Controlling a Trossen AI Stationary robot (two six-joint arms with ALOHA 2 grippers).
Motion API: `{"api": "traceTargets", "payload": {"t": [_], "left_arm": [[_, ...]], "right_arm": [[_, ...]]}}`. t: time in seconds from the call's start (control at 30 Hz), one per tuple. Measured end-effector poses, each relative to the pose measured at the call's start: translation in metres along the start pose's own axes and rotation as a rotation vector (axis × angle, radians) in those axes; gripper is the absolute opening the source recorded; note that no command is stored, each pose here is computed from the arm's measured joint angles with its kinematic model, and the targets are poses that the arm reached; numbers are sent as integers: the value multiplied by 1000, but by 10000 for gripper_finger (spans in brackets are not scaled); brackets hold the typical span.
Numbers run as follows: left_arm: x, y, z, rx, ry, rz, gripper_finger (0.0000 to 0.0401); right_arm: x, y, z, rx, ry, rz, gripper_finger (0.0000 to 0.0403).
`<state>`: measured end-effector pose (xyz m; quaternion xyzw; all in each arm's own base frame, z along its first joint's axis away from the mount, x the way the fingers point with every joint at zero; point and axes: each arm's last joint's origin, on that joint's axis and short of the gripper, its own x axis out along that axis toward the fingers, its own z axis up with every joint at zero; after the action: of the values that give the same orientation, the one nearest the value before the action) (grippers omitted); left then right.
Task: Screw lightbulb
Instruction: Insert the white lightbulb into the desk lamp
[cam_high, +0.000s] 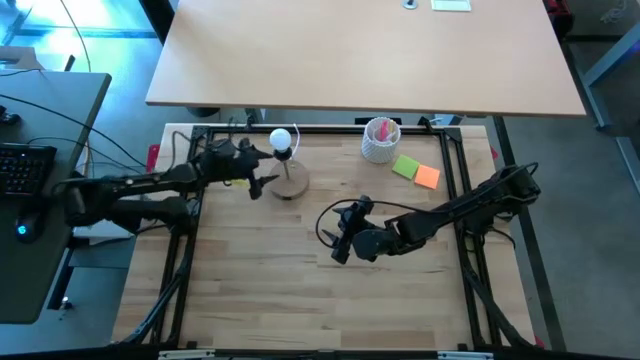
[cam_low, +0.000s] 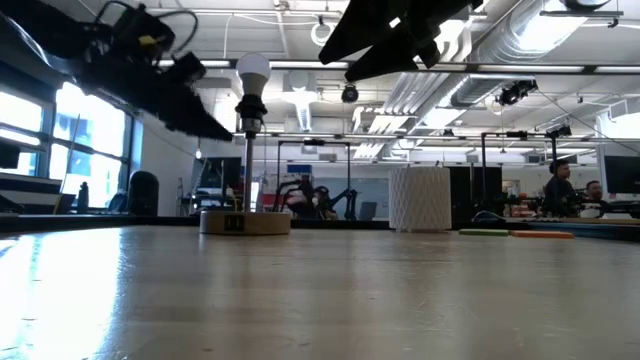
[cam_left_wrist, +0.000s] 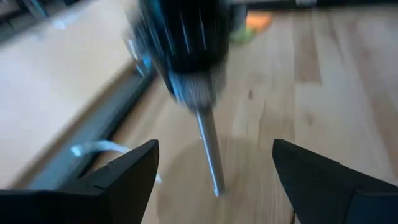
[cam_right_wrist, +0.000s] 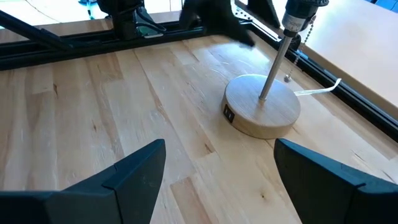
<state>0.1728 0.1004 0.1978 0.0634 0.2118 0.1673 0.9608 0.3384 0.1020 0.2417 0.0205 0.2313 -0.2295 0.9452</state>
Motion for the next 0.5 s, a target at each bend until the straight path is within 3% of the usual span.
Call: {"api": "traceTargets", "payload": {"t": [0.27,0.37,0.5], "left_arm": [[-41,2,33,48,-295,53,310],[-46,3,42,48,-402,38,310],[-42,4,45,45,-438,42,310]], "right_arm": [[0,0,0,0,0,0,297],[1,-1,0,-2,-1,-3,297],[3,-3,2,6,-3,-13,297]]}}
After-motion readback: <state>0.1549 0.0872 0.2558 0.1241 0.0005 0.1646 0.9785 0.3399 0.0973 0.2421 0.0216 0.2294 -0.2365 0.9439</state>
